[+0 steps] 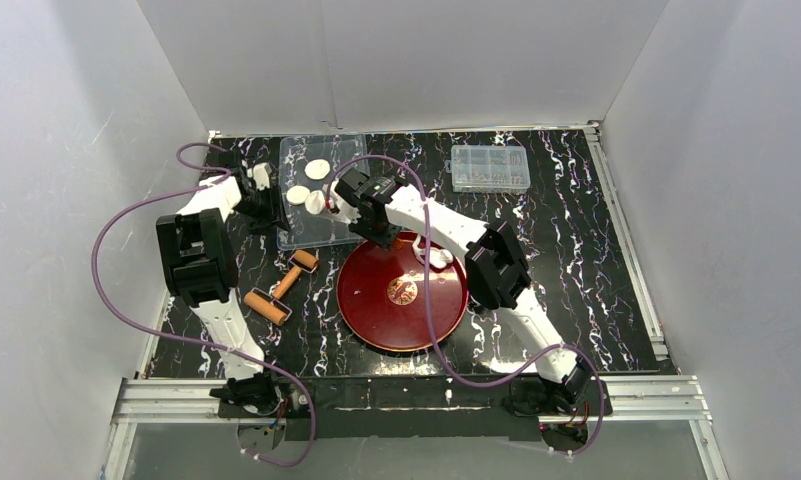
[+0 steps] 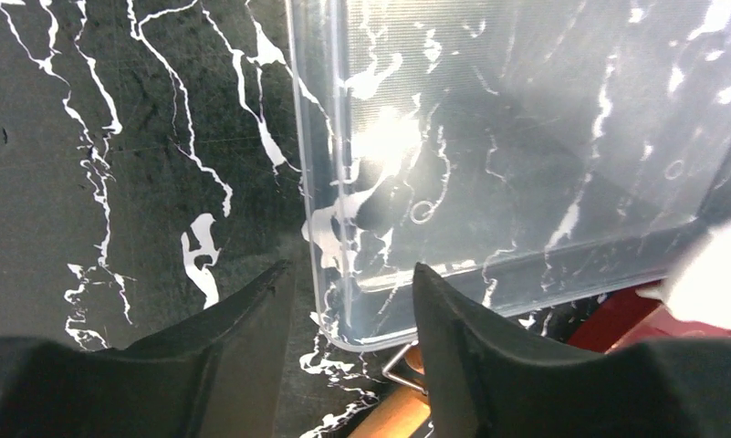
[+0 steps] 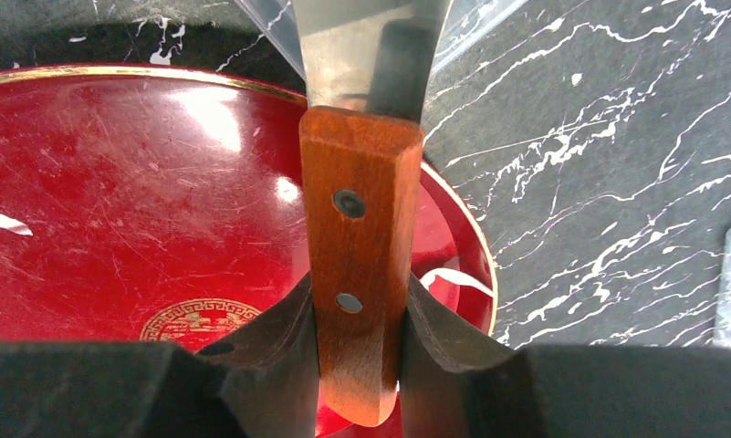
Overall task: Roll out the dumpling wrappers from the dough
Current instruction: Place the dumpling wrapper on the plate.
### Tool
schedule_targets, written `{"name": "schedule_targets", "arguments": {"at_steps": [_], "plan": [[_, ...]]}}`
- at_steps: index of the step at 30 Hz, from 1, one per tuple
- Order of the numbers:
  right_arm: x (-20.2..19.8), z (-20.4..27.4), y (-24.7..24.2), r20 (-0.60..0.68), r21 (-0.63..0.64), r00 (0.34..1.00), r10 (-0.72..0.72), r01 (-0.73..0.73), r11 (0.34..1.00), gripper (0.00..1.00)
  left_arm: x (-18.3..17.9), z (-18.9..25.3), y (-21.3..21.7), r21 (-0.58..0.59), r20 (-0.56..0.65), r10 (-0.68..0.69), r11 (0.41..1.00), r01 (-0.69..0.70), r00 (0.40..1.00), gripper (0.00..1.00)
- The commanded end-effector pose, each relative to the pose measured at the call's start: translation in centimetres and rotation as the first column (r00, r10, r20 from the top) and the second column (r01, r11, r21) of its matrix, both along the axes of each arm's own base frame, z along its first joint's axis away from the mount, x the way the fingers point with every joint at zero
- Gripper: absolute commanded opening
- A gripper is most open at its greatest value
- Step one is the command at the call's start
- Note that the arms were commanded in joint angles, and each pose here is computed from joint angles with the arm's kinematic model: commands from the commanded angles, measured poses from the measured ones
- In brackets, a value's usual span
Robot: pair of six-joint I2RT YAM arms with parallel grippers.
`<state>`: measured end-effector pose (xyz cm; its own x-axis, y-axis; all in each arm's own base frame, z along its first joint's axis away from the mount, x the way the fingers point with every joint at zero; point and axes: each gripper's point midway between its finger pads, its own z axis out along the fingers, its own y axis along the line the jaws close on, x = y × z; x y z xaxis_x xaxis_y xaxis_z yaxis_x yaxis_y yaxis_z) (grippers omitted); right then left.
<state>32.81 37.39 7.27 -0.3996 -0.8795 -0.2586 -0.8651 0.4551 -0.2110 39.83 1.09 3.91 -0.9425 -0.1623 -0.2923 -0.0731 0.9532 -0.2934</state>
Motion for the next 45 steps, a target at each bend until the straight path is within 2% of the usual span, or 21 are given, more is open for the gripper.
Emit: {"name": "schedule_targets", "arguments": {"at_steps": [1,4,7,12,15,18,22,24,27,32,35,37,38,45], "plan": [[-0.1,1.7,0.9,-0.016,0.070,0.999,-0.043,0.044,0.997,0.01,0.7,6.4,-0.4,-0.022,0.147,-0.048,0.998,0.051,0.988,0.53],[0.1,1.7,0.8,-0.012,0.069,0.999,-0.048,0.049,0.996,0.01,0.2,8.9,-0.9,-0.031,0.205,-0.098,0.994,0.107,0.974,0.62],[0.2,1.7,0.7,-0.011,0.072,0.999,-0.054,0.054,0.996,0.01,-1.9,10.7,-2.0,-0.045,0.228,-0.201,0.975,0.216,0.953,0.63],[0.4,2.1,0.6,0.001,0.083,0.998,-0.062,0.062,0.995,0.01,-8.7,7.9,-2.4,-0.053,0.084,-0.392,0.916,0.397,0.916,0.62],[0.5,2.2,0.3,0.004,0.089,0.997,-0.072,0.071,0.993,0.01,-11.3,6.8,-2.9,-0.031,0.094,-0.534,0.842,0.539,0.840,0.75],[0.5,2.3,0.3,-0.001,0.098,0.997,-0.079,0.078,0.992,0.01,-12.6,6.0,-3.3,0.004,0.124,-0.634,0.770,0.638,0.764,0.97],[0.2,2.0,0.3,-0.014,0.096,0.997,-0.081,0.082,0.992,0.01,-12.7,4.4,-3.5,0.035,0.109,-0.669,0.742,0.670,0.735,0.98],[0.1,2.0,0.2,-0.018,0.094,0.997,-0.081,0.082,0.992,0.01,-11.9,4.7,-3.8,0.032,0.136,-0.639,0.767,0.641,0.758,0.91],[-0.3,2.1,0.4,-0.035,0.111,0.996,-0.076,0.079,0.991,0.01,-10.7,7.3,-5.6,-0.042,0.221,-0.584,0.794,0.606,0.781,0.79],[-1.6,3.0,1.3,-0.112,0.163,0.988,-0.108,0.126,0.979,0.01,-7.5,11.9,-7.7,-0.133,0.361,-0.460,0.835,0.533,0.811,0.41],[-2.9,3.3,1.8,-0.184,0.188,0.974,-0.131,0.166,0.968,0.01,-5.7,13.1,-9.0,-0.186,0.396,-0.376,0.861,0.474,0.838,0.27],[-3.6,3.3,2.2,-0.224,0.210,0.963,-0.150,0.198,0.957,0.01,-4.5,12.9,-9.7,-0.164,0.396,-0.351,0.882,0.441,0.849,0.05],[-3.8,3.3,2.4,-0.238,0.218,0.960,-0.150,0.204,0.954,0.01,-3.6,12.9,-10.1,-0.146,0.407,-0.342,0.891,0.430,0.847,0.00],[-4.1,3.6,3.1,-0.272,0.252,0.950,-0.154,0.224,0.941,0.01,-1.9,11.9,-12.6,-0.071,0.418,-0.390,0.887,0.457,0.821,0.00]]}}
